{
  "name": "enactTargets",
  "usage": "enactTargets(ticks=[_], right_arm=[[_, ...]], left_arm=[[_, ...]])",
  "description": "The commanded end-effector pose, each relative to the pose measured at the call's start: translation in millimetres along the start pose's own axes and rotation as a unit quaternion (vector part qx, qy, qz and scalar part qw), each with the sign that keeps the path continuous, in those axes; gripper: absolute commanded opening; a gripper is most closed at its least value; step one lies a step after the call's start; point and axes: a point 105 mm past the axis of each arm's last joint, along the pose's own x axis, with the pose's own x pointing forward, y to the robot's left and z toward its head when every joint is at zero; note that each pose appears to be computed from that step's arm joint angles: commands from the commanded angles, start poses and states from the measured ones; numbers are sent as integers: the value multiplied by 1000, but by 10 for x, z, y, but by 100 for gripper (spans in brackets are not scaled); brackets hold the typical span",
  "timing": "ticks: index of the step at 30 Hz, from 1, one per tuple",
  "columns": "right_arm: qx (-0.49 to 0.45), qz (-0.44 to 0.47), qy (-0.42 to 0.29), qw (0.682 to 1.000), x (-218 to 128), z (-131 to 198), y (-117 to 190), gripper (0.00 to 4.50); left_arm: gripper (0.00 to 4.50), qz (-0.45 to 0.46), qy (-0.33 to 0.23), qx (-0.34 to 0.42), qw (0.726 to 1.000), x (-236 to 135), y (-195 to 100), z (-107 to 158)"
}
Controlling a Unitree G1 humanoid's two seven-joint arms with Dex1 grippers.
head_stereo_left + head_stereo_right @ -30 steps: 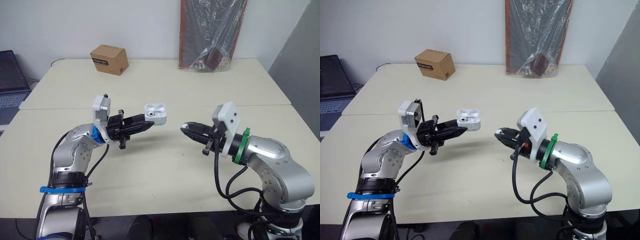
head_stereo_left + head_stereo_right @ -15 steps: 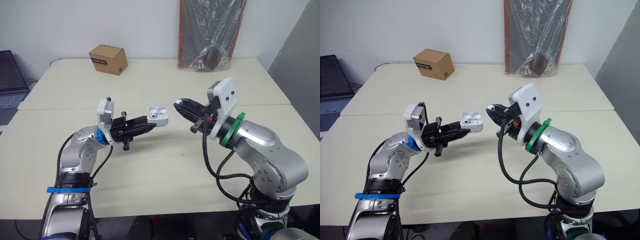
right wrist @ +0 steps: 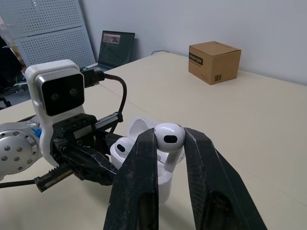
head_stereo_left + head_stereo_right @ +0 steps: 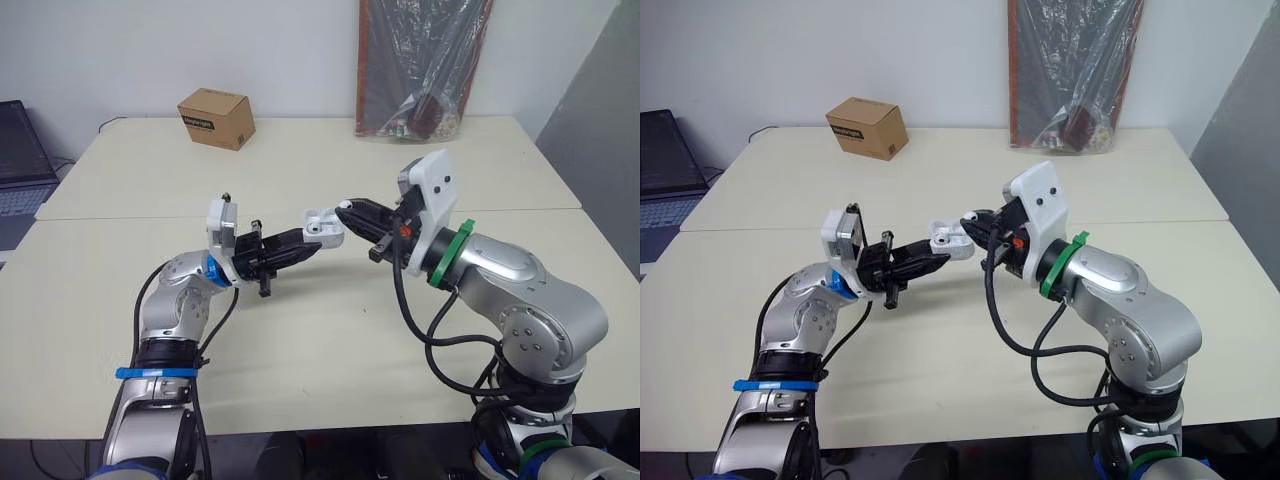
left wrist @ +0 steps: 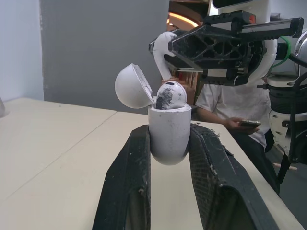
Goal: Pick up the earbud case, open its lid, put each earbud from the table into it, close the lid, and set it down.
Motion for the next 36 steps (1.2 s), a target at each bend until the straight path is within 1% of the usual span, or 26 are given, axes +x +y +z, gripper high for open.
enactTargets(ticks=[1,15,24,32,35,36], right_arm=[[-13,7,-18,1000,-1,115,42,44],[-16,4,12,1000,11,35,35,44],[-28,-17,16,999,44,40,3,44],[-52,-23,13,998,40,74,0,44],[-54,-22,9,998,35,83,8,44],[-54,-13,7,998,33,89,30,79]], left_arm=[[82,-15,-9,20,1000,64,4,89],[82,-15,-38,20,999,140,30,180],[82,-22,-51,21,998,204,-1,218],[82,-10,-78,22,997,280,29,299],[82,-11,-76,22,997,281,25,294],[82,-11,-75,22,997,279,22,292]])
